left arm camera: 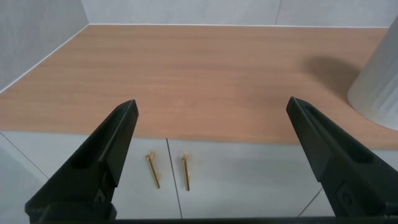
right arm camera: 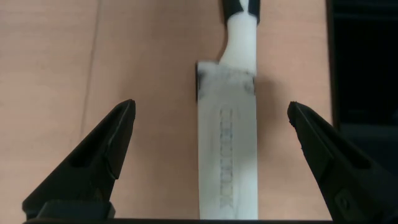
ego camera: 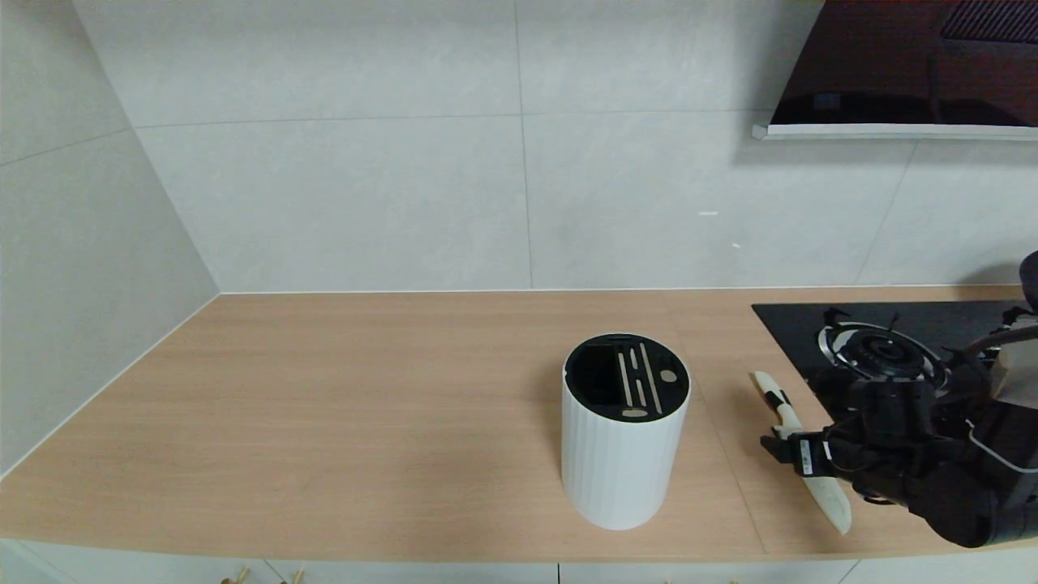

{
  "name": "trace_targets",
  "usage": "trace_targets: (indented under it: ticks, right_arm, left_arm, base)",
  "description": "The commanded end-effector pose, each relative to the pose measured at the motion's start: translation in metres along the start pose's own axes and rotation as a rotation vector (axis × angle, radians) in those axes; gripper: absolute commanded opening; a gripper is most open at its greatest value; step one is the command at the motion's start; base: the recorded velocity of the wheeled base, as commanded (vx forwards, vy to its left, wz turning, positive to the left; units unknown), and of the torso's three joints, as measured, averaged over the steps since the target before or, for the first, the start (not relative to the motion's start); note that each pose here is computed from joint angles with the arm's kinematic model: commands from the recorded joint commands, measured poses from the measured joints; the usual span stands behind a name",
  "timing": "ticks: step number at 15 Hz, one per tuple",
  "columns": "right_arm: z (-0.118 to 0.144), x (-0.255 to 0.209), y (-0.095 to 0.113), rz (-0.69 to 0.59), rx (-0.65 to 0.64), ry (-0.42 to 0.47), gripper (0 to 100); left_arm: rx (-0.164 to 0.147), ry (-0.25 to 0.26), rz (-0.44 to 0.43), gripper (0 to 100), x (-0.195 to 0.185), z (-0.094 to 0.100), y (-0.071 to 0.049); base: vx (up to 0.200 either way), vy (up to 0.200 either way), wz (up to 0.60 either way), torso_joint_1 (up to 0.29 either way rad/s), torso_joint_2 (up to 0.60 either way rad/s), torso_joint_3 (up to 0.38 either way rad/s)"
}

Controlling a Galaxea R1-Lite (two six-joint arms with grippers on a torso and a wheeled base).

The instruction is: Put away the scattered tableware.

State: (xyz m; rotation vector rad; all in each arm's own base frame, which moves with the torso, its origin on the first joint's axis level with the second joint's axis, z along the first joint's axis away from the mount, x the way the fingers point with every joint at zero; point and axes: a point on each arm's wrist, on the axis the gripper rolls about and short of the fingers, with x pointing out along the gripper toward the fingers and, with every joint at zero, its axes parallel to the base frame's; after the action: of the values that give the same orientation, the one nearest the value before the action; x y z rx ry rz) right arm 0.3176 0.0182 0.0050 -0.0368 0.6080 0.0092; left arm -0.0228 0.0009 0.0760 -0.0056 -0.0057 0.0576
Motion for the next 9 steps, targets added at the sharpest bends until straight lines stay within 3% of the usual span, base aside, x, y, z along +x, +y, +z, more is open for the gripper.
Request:
trace_targets:
  ticks: [1,9]
  right_arm:
    - [-0.0052,0.0155,-0.0021,-0.009,0.007,0.017,100]
    - [-0.0013,0.0207,-0.0018,-0.002,0.045,-0.010,100]
  left_arm:
    - [-0.001,-0.001,0.001,100,0.0000,0.0001,0.0000]
    - [-0.001,-0.001,0.001,100,0.0000,0.0001,0.0000]
  base:
    - [0.000,0.000,0.00,0.000,0.00,0.000]
    - [0.000,0.000,0.00,0.000,0.00,0.000]
